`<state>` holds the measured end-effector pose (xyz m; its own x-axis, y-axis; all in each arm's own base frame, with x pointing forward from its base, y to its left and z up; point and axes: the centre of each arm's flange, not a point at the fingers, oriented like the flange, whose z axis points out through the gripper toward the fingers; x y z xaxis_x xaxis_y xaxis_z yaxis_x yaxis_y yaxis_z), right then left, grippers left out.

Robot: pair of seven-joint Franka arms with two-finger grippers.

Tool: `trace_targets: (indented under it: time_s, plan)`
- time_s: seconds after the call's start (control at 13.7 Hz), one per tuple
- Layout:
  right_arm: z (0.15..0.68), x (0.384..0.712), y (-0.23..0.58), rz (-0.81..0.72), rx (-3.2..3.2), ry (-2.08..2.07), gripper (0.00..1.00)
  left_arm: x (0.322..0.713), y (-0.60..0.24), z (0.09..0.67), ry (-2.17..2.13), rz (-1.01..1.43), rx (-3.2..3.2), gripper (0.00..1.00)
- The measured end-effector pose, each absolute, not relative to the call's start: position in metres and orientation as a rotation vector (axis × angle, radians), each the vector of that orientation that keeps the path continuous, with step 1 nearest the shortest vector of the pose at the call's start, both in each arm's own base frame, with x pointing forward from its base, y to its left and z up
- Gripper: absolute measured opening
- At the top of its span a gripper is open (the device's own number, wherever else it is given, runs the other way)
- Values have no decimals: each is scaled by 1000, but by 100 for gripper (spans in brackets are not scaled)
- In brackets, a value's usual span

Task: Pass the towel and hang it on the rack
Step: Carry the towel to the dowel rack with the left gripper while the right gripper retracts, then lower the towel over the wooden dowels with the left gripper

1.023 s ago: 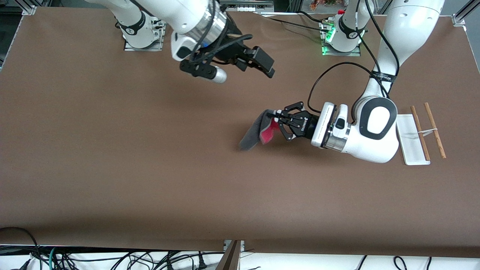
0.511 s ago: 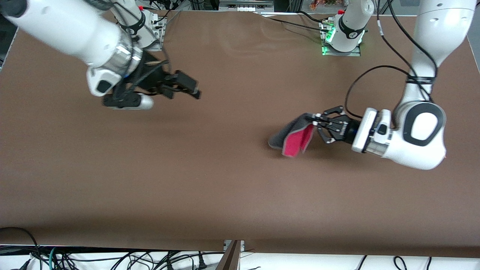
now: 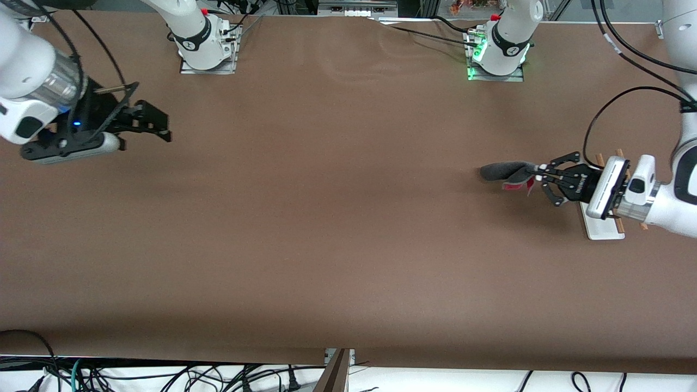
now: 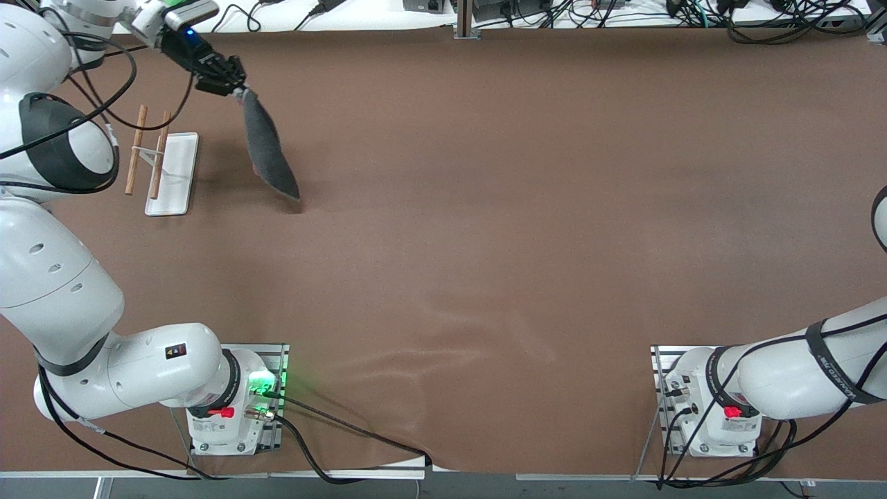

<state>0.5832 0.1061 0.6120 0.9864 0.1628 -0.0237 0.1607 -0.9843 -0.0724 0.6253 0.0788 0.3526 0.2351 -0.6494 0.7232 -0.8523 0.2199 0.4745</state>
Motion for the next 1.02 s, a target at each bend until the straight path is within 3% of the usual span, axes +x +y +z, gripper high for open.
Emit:
trace_targets:
  time_s: [0.29, 0.66, 1.02]
  plan:
    - [591, 584, 62, 115, -3113, -220, 100, 609, 184, 364, -1530, 103, 1718, 2]
    - [588, 582, 66, 126, -3131, -243, 100, 590, 297, 379, -1492, 27, 2030, 2]
    - [590, 581, 67, 120, -3125, -252, 100, 581, 353, 363, -1467, 21, 2200, 2]
